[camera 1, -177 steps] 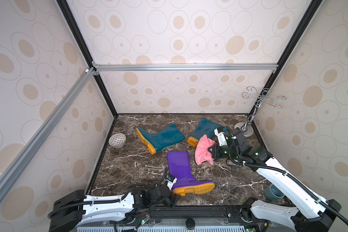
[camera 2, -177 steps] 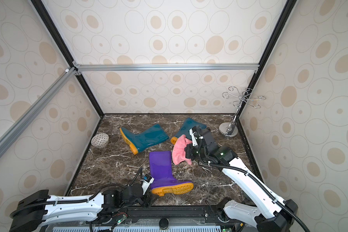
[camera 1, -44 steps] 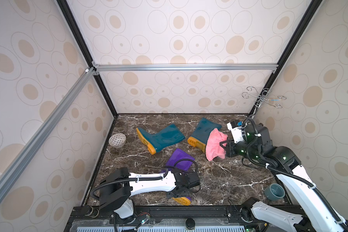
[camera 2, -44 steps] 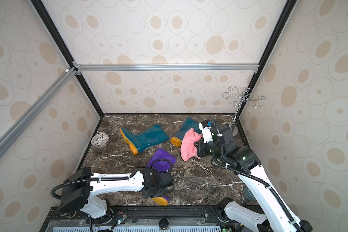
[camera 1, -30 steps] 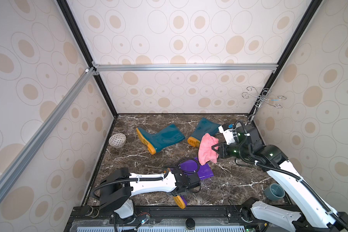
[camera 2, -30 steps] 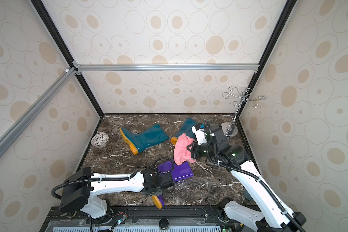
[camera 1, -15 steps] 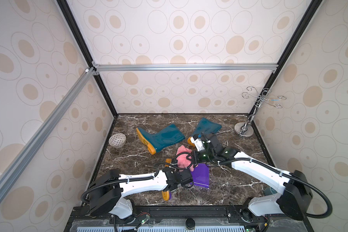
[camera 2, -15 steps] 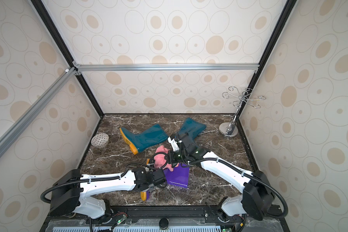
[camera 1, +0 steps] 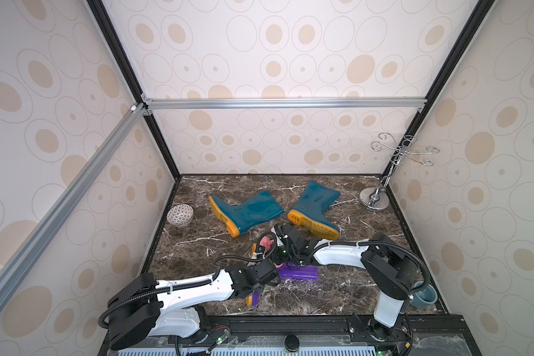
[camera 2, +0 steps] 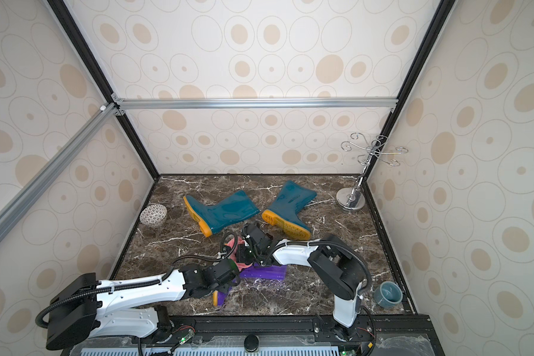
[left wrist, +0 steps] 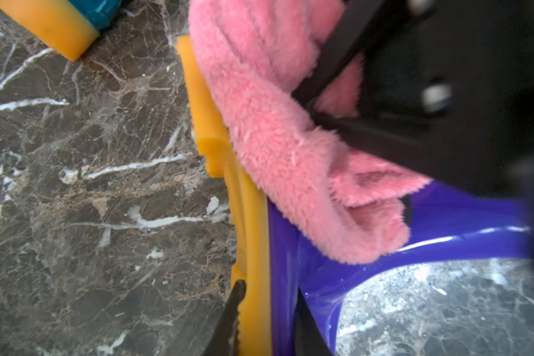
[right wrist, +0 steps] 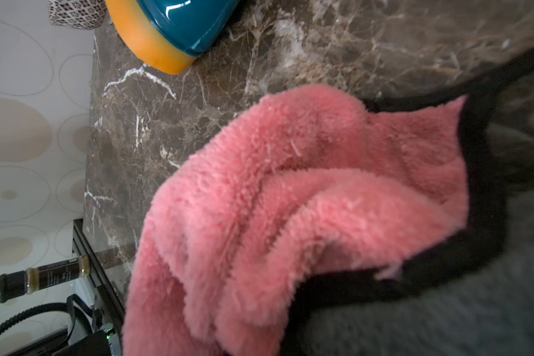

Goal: Wipe the rubber boots with a cloth
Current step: Wipe the dirt off the rubber boot.

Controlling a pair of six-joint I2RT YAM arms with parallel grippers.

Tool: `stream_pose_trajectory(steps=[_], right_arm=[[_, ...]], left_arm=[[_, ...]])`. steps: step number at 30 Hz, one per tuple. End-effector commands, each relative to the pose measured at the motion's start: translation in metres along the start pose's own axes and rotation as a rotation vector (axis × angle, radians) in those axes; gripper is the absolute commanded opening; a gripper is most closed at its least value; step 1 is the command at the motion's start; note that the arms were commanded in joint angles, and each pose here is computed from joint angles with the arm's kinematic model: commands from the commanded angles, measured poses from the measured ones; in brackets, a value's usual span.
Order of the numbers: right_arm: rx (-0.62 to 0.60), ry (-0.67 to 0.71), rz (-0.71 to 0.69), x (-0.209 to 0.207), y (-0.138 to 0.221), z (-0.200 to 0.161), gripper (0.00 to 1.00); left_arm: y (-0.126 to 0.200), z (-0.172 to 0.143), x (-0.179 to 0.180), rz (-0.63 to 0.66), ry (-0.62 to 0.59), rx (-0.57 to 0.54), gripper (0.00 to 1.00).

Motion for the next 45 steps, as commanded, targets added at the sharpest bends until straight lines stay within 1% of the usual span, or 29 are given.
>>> stream_pose_trajectory(steps=[1, 2, 4, 5, 8, 9, 11, 14, 16, 20, 22, 24, 26, 28, 29, 31, 33, 36, 38, 40, 42, 44, 45], right_arm=[[-0.121, -0.067, -0.033, 0.01, 0.002, 0.003, 0.0], [-0.156, -0.087, -0.061, 0.001, 0.008, 0.005, 0.0], [-0.232, -0.123, -0.159, -0.029, 0.03, 0.008, 0.0], [-0.244, -0.12, -0.175, -0.037, 0.037, 0.008, 0.0], [-0.183, -0.089, -0.256, -0.057, 0.052, -0.003, 0.0], [-0.152, -0.083, -0.307, -0.066, 0.058, -0.009, 0.0], [-0.112, -0.087, -0.386, -0.082, 0.07, -0.018, 0.0], [-0.086, -0.095, -0.463, -0.105, 0.094, -0.027, 0.0], [-0.081, -0.077, -0.453, -0.105, 0.11, -0.029, 0.0], [-0.113, -0.034, -0.487, -0.101, 0.154, -0.029, 0.0], [-0.13, -0.006, -0.484, -0.1, 0.17, -0.029, 0.0], [-0.109, 0.018, -0.443, -0.099, 0.169, -0.034, 0.0], [-0.051, 0.03, -0.348, -0.091, 0.153, -0.04, 0.0], [0.001, 0.035, -0.305, -0.078, 0.139, -0.041, 0.0], [0.018, 0.055, -0.276, -0.068, 0.131, -0.041, 0.0], [0.012, 0.08, -0.22, -0.048, 0.115, -0.037, 0.0], [0.026, 0.064, -0.127, -0.029, 0.098, -0.033, 0.0], [0.074, 0.063, 0.015, 0.01, 0.075, -0.026, 0.0], [0.09, 0.091, 0.091, 0.039, 0.065, -0.021, 0.0], [0.089, 0.115, 0.144, 0.065, 0.058, -0.016, 0.0], [0.075, 0.102, 0.187, 0.079, 0.053, -0.01, 0.0], [0.033, 0.085, 0.177, 0.075, 0.048, -0.004, 0.0], [0.008, 0.068, 0.138, 0.065, 0.046, -0.002, 0.0]], left_arm=[[0.0, 0.03, -0.021, -0.097, 0.029, -0.134, 0.0], [0.0, 0.031, -0.021, -0.096, 0.032, -0.134, 0.0], [0.001, 0.03, -0.017, -0.071, 0.051, -0.132, 0.0], [0.001, 0.03, -0.015, -0.061, 0.059, -0.134, 0.0], [-0.001, 0.024, -0.011, -0.044, 0.105, -0.126, 0.0], [-0.002, 0.021, -0.009, -0.033, 0.128, -0.119, 0.0], [-0.003, 0.02, -0.008, -0.03, 0.138, -0.117, 0.0], [-0.001, 0.023, -0.008, -0.033, 0.146, -0.125, 0.0], [-0.002, 0.022, -0.007, -0.035, 0.163, -0.123, 0.0], [-0.005, 0.021, -0.005, -0.023, 0.171, -0.115, 0.0], [-0.005, 0.022, -0.004, -0.027, 0.169, -0.119, 0.0], [-0.004, 0.024, -0.009, -0.06, 0.159, -0.13, 0.0], [-0.003, 0.025, -0.008, -0.07, 0.176, -0.142, 0.0], [-0.001, 0.025, -0.01, -0.099, 0.186, -0.166, 0.0], [0.0, 0.025, -0.012, -0.123, 0.187, -0.184, 0.0], [0.001, 0.025, -0.013, -0.151, 0.194, -0.211, 0.0], [0.003, 0.026, -0.012, -0.162, 0.199, -0.232, 0.0], [0.004, 0.027, -0.015, -0.182, 0.212, -0.238, 0.0], [0.003, 0.027, -0.018, -0.201, 0.218, -0.229, 0.0], [0.001, 0.025, -0.019, -0.205, 0.219, -0.218, 0.0], [0.001, 0.025, -0.019, -0.202, 0.218, -0.215, 0.0], [0.002, 0.027, -0.018, -0.202, 0.226, -0.22, 0.0], [0.003, 0.027, -0.018, -0.202, 0.228, -0.223, 0.0]])
Point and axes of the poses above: each gripper's point midway between its finger pads, its own y axis back along the fingers, its own x axis along the line the jaws close on, z = x × y, the point moved 4 cm from there along y, back along the fingers, and after that the axes turned 13 degrees about -y, right-handed, at the moved point
